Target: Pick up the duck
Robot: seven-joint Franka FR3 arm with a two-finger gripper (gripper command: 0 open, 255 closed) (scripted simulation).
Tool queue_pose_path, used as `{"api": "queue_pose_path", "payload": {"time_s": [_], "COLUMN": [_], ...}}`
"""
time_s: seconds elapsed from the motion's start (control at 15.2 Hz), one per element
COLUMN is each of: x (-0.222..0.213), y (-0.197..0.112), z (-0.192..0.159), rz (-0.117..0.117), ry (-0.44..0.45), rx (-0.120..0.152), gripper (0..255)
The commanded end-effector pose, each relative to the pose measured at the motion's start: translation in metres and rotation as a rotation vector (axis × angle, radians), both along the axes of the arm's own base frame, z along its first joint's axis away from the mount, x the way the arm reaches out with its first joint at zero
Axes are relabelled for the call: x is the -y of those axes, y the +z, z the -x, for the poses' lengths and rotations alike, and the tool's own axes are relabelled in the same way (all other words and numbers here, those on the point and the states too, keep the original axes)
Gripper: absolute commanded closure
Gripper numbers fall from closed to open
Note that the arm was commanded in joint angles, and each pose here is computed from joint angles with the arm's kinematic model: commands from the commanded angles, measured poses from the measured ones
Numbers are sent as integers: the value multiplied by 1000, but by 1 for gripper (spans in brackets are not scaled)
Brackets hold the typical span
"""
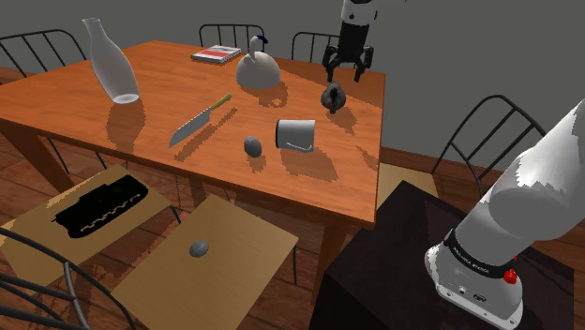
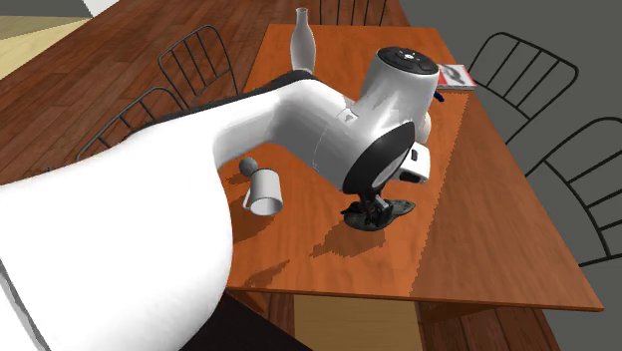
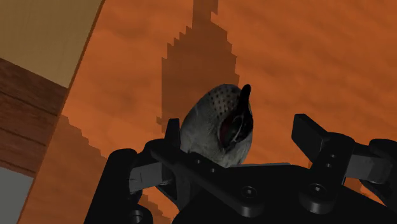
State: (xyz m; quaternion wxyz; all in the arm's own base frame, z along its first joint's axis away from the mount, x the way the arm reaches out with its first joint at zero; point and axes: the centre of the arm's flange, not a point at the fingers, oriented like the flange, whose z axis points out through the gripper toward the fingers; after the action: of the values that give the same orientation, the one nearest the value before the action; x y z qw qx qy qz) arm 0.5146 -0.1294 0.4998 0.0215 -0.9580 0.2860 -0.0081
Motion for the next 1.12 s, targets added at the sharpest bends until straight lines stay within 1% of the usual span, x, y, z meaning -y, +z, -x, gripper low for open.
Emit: {"api": "queue_pose_path", "payload": {"time_s": [0.0,0.46,0.53,0.99,1.06], "x": [14,73,74,74,74], "y": [-9,-39,-39,-79,-79], "z": [-16,-73,-74,-74,-74], "rz": [2,5,5,5,5], "ry": [-54,-235,-238,-238,-238], "rx": [10,42,43,43,43], "gripper": [0,0,0,0,0]}}
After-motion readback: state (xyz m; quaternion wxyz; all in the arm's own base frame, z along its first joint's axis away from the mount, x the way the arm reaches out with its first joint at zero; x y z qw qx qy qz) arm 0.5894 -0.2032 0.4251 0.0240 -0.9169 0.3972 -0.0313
